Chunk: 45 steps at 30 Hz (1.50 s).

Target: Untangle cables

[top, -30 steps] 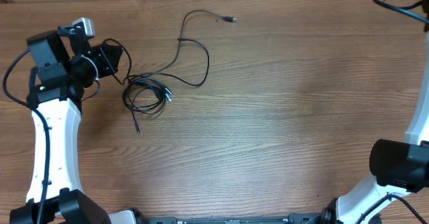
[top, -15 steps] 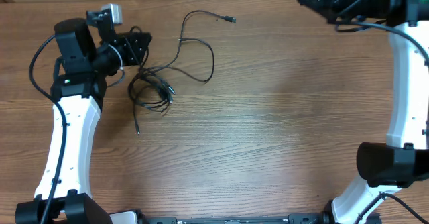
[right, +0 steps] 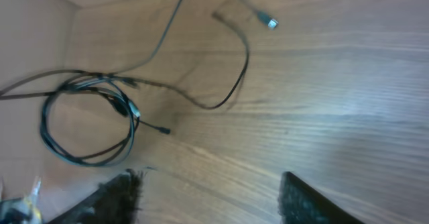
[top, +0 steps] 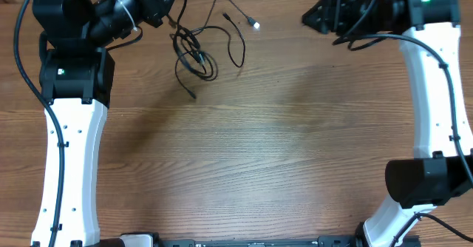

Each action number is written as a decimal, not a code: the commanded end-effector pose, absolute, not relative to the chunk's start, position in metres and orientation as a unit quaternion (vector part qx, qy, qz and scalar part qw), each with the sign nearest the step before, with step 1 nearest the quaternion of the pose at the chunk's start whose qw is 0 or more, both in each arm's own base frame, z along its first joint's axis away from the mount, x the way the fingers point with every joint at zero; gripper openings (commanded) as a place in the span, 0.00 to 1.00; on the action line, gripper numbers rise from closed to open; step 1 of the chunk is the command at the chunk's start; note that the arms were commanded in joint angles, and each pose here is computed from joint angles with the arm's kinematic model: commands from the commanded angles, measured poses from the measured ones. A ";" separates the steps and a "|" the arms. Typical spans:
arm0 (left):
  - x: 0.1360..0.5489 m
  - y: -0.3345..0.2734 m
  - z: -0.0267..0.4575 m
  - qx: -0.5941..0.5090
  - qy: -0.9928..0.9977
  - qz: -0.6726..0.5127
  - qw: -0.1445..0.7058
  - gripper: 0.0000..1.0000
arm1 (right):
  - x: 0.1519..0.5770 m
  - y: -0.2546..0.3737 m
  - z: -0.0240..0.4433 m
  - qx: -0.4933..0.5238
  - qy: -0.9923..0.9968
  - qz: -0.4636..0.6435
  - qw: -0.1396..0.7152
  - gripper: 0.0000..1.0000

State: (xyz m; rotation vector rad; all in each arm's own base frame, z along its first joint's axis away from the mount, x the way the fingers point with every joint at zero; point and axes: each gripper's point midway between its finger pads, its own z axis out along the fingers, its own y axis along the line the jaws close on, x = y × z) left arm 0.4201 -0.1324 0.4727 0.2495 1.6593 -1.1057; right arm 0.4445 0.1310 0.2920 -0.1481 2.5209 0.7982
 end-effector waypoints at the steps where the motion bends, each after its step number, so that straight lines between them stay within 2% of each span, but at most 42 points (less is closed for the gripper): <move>1: 0.397 -0.142 0.523 0.133 0.661 -0.472 0.567 0.04 | 0.435 0.164 0.295 -0.119 0.906 0.318 0.255 0.81; 3: 0.392 -0.143 0.534 0.138 0.654 -0.473 0.574 0.04 | 0.435 0.181 0.294 -0.135 0.889 0.357 0.254 0.91; 4: 0.391 -0.143 0.537 0.139 0.652 -0.474 0.576 0.04 | 0.435 0.188 0.295 -0.135 0.880 0.380 0.250 1.00; 7: 0.386 -0.144 0.545 0.144 0.646 -0.476 0.579 0.04 | 0.445 0.199 0.280 -0.043 0.874 0.440 0.201 1.00; 10: 0.384 -0.146 0.543 0.148 0.648 -0.481 0.572 0.04 | 0.445 0.205 0.277 -0.007 0.867 0.469 0.169 1.00; 16: 0.385 -0.146 0.538 0.145 0.655 -0.481 0.564 0.04 | 0.420 0.240 0.296 -0.068 0.825 0.547 0.124 1.00; 22: 0.385 -0.146 0.537 0.144 0.657 -0.480 0.563 0.04 | 0.386 0.289 0.289 -0.206 0.812 0.526 0.148 1.00; 27: 0.385 -0.146 0.535 0.143 0.659 -0.481 0.561 0.04 | 0.405 0.291 0.254 -0.180 0.878 0.401 0.191 1.00; 36: 0.386 -0.146 0.528 0.134 0.671 -0.483 0.547 0.04 | 0.429 0.288 0.254 -0.163 0.887 0.357 0.245 1.00; 45: 0.387 -0.146 0.528 0.134 0.671 -0.483 0.547 0.04 | 0.448 0.272 0.231 -0.229 0.890 0.264 0.291 1.00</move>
